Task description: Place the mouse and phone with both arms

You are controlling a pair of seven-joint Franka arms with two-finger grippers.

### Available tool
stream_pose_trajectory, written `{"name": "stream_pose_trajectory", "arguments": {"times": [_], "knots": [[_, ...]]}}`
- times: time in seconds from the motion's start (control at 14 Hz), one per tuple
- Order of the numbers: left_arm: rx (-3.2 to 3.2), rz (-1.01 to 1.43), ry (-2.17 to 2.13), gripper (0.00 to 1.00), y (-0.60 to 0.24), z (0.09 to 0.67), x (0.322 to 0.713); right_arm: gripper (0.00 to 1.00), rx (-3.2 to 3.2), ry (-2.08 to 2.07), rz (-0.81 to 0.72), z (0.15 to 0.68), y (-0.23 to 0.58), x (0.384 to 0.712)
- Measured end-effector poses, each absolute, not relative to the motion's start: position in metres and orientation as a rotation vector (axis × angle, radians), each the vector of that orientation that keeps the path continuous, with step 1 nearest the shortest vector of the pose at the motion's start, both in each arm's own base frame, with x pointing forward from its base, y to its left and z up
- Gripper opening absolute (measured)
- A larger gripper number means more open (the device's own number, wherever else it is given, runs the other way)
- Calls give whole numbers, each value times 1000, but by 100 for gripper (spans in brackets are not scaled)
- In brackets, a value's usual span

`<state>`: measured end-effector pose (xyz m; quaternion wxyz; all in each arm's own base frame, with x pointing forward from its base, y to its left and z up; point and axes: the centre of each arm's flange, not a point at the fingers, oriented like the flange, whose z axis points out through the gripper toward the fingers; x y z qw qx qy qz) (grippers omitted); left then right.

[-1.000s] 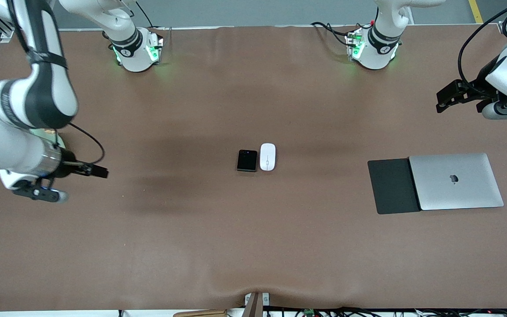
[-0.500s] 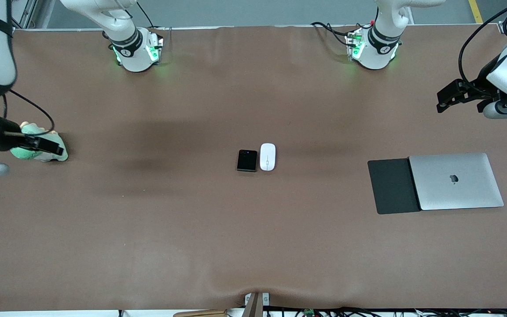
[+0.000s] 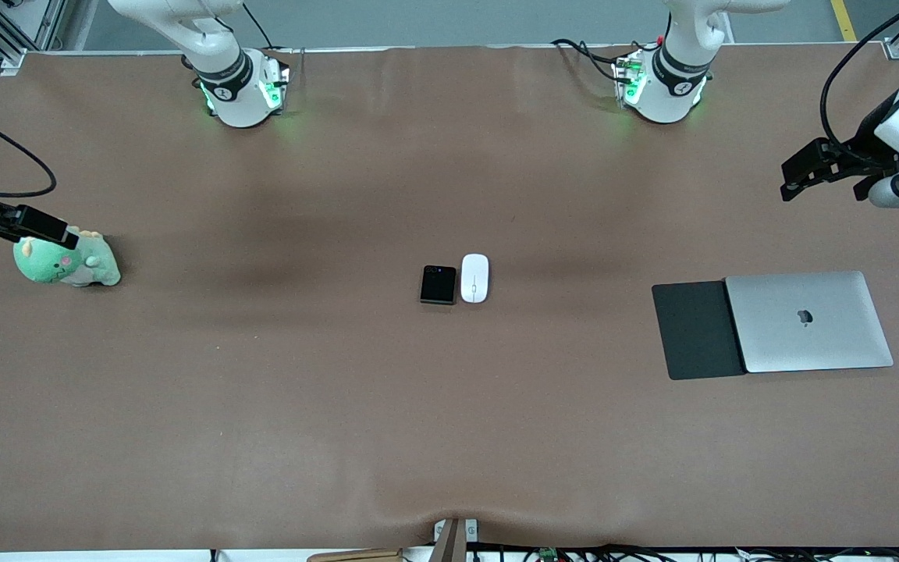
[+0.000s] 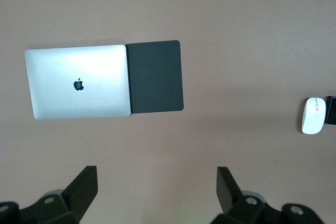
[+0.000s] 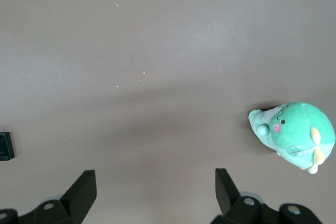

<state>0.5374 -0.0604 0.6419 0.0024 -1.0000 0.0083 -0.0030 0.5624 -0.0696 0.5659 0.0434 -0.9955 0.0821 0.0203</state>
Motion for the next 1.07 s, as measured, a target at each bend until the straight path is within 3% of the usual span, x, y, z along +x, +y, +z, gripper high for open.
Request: {"name": "stream_pose_trajectory", "arguments": {"times": [0.36,1.07], "knots": [[-3136,-9,32,100,-62,642,537,100,-3088,211,176,595,-62,551],[-3136,1,36,100,-63,640,537,100,-3095,147,164,624,-41,539]]}}
